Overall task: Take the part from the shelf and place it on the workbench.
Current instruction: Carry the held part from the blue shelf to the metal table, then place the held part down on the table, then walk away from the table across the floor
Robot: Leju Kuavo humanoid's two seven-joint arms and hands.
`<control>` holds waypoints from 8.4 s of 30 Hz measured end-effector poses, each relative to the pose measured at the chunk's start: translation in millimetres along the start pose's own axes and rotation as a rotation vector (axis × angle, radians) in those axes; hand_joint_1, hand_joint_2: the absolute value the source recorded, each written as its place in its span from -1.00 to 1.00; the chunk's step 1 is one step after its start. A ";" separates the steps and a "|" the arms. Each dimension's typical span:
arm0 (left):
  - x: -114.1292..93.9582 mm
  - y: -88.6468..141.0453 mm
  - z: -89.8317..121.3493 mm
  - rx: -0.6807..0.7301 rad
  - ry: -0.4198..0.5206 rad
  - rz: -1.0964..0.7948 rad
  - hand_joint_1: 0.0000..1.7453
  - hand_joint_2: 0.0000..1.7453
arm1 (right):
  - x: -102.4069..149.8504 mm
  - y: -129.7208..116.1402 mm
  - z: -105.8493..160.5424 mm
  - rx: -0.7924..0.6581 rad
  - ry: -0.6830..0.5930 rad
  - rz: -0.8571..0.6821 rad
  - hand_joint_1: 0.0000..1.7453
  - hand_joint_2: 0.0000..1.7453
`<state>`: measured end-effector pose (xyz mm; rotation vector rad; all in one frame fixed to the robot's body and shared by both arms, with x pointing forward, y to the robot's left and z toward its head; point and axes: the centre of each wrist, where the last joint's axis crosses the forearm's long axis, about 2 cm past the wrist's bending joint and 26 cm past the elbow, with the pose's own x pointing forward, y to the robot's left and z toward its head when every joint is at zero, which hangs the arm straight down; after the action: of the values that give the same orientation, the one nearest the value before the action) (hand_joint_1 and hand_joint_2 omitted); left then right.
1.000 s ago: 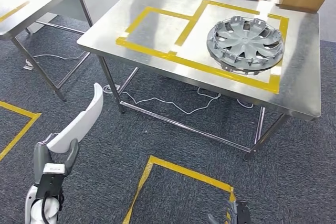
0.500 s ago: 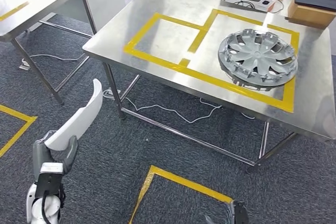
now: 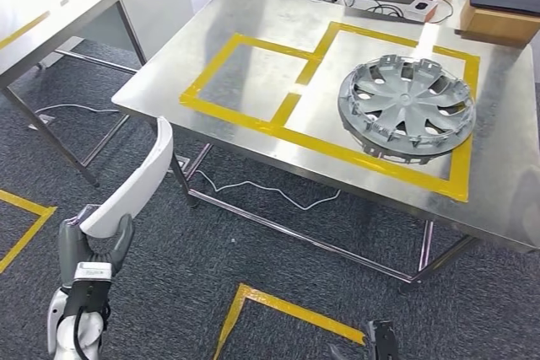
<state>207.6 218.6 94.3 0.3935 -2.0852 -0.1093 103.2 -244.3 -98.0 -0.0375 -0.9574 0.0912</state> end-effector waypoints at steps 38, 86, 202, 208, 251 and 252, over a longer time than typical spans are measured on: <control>1.5 -17.5 -6.8 -0.120 -0.042 -0.035 1.00 1.00 | 7.6 10.1 -4.7 0.035 -0.004 -0.013 -1.00 1.00; -61.9 -72.2 -49.2 -0.383 0.246 -0.632 -1.00 1.00 | 3.6 12.0 -1.2 0.096 0.068 -0.006 -1.00 -1.00; -91.7 -5.6 232.3 0.087 1.618 0.046 -1.00 -1.00 | -24.7 13.5 25.9 -0.148 0.177 -0.197 -1.00 -1.00; -87.3 -19.3 228.7 0.076 1.618 0.093 -1.00 -1.00 | -26.1 13.6 27.5 -0.150 0.189 -0.175 -1.00 -1.00; -81.3 -27.2 234.4 0.180 1.635 0.250 -1.00 -1.00 | -25.2 18.1 28.0 -0.103 0.217 -0.064 -1.00 -1.00; -81.2 -26.9 234.9 0.181 1.637 0.250 -1.00 -1.00 | -25.2 18.4 28.0 -0.102 0.217 -0.063 -1.00 -1.00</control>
<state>53.0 200.3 -101.2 0.1743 -0.4986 0.4289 64.8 -228.6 -103.8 -0.1090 -0.7449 -0.0198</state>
